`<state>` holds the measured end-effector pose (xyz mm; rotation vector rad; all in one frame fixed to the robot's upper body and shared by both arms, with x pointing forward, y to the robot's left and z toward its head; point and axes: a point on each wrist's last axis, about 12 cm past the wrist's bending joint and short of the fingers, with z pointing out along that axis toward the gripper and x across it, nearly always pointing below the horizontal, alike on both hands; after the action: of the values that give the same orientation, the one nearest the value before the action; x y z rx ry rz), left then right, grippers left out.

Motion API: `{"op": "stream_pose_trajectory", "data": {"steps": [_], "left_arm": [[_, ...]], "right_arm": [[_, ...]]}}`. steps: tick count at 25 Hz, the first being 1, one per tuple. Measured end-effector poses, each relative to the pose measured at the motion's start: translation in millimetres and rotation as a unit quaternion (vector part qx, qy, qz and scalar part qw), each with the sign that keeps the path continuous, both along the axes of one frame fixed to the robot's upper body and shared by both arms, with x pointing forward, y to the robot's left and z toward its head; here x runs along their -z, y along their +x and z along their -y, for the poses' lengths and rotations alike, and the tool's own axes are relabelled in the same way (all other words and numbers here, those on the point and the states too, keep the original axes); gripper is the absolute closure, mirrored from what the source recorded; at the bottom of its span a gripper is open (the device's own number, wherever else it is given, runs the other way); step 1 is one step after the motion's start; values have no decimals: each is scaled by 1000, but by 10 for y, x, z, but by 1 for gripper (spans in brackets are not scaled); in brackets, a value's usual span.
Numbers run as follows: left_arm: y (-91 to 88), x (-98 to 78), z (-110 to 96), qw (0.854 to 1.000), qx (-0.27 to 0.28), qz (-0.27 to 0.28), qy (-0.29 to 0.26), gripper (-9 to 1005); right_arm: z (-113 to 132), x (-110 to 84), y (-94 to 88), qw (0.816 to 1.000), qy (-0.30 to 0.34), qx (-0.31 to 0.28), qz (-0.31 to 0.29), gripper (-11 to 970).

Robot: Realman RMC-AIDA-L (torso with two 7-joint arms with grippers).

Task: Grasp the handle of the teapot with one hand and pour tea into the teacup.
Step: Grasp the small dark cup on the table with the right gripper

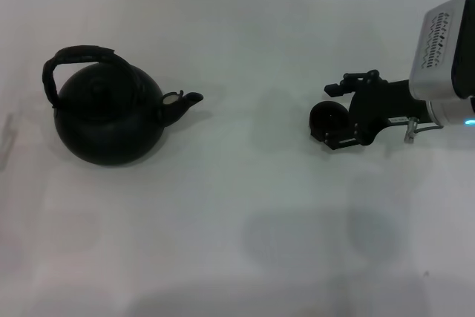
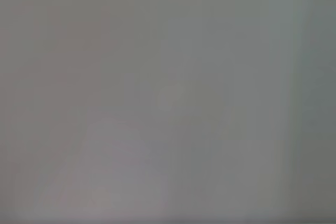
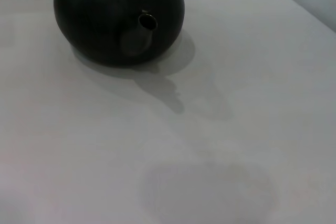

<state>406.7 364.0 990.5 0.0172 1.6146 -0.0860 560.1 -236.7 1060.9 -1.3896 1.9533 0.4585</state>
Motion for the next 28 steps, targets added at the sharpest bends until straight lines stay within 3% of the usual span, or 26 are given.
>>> {"op": "stream_pose_trajectory", "data": {"steps": [28], "left_arm": [[110, -18, 4, 1000, 4, 0, 4, 221]], "right_arm": [[18, 80, 33, 1000, -21, 3, -11, 104]]}}
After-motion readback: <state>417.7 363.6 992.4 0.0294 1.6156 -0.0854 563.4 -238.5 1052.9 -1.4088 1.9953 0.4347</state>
